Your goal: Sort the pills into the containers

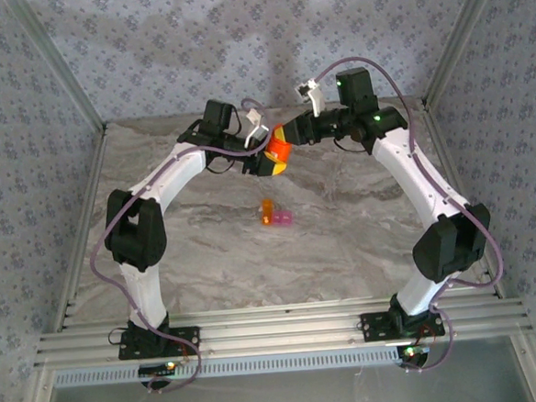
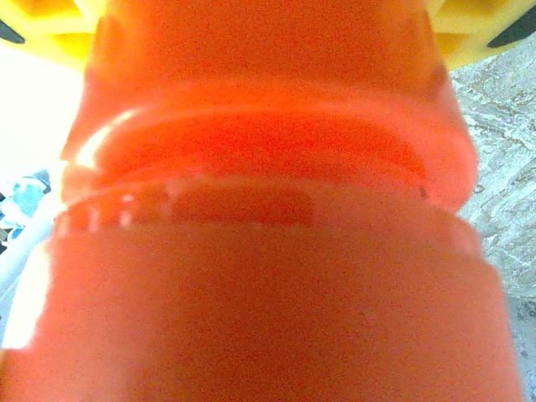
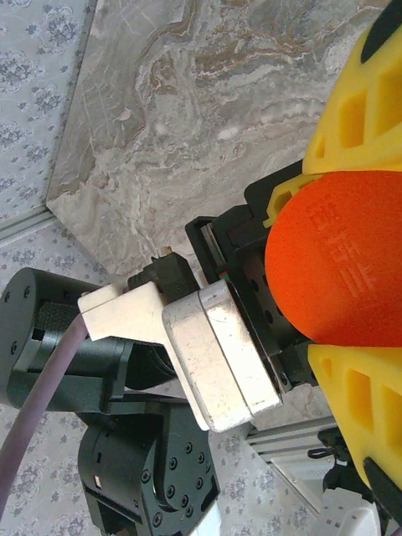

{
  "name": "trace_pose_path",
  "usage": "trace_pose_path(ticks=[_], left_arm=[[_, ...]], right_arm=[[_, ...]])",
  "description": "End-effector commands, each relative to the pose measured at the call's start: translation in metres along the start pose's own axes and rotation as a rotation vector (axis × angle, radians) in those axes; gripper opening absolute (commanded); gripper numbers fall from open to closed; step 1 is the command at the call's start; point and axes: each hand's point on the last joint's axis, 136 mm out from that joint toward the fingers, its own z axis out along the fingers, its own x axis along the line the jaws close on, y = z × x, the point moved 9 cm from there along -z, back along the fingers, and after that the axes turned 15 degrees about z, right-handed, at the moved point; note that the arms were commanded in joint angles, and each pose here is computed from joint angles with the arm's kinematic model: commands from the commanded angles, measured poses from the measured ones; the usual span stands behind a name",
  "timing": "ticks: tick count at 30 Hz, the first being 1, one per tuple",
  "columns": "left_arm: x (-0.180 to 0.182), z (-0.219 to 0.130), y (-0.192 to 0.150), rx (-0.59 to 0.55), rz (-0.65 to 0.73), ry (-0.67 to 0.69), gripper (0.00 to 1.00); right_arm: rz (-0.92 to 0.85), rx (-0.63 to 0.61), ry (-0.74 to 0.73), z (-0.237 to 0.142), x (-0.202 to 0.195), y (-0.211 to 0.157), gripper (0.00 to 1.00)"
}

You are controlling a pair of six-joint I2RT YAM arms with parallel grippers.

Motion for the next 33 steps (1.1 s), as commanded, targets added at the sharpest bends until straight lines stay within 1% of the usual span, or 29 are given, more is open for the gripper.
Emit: trace_pose_path(ticks=[1, 4, 6, 9, 11, 13, 17, 19, 24, 26, 28, 33], left_arm=[[0.0, 0.002, 0.021, -0.018, 0.081, 0.034, 0.0], [0.005, 0.003, 0.022, -0.011, 0.117, 0.18, 0.0], [0.006, 0.0, 0.023, -0.039, 0.138, 0.275, 0.0], [0.006, -0.002, 0.025, -0.102, 0.16, 0.38, 0.0], [0.005, -0.002, 0.026, -0.126, 0.165, 0.403, 0.0], [0.004, -0.001, 0.026, -0.131, 0.165, 0.404, 0.0], [0.006, 0.003, 0.024, -0.126, 0.155, 0.384, 0.0], [0.008, 0.004, 0.023, -0.122, 0.144, 0.373, 0.0], [0.017, 0.001, 0.017, -0.121, 0.111, 0.328, 0.0], [0.019, -0.001, 0.017, -0.129, 0.101, 0.301, 0.0], [0.018, -0.002, 0.017, -0.131, 0.099, 0.272, 0.0], [0.011, -0.002, 0.021, -0.106, 0.096, 0.15, 0.0]], right_arm=[[0.06, 0.028, -0.047, 0.011, -0.006, -0.006, 0.29], [0.114, -0.007, -0.083, 0.019, -0.009, -0.009, 0.29], [0.139, -0.022, -0.125, 0.03, -0.011, -0.015, 0.29], [0.159, -0.043, -0.169, 0.047, -0.013, -0.022, 0.27], [0.178, -0.05, -0.191, 0.054, -0.017, -0.026, 0.26], [0.19, -0.057, -0.181, 0.057, -0.02, -0.027, 0.27], [0.193, -0.068, -0.173, 0.052, -0.02, -0.021, 0.27], [0.195, -0.083, -0.145, 0.043, -0.018, -0.014, 0.32], [0.135, -0.161, -0.033, 0.003, -0.004, -0.001, 0.67], [0.085, -0.173, 0.004, -0.012, 0.006, -0.003, 0.74], [0.021, -0.166, 0.014, -0.023, 0.014, -0.008, 0.79], [-0.091, -0.139, -0.005, -0.043, 0.014, -0.017, 0.8]])
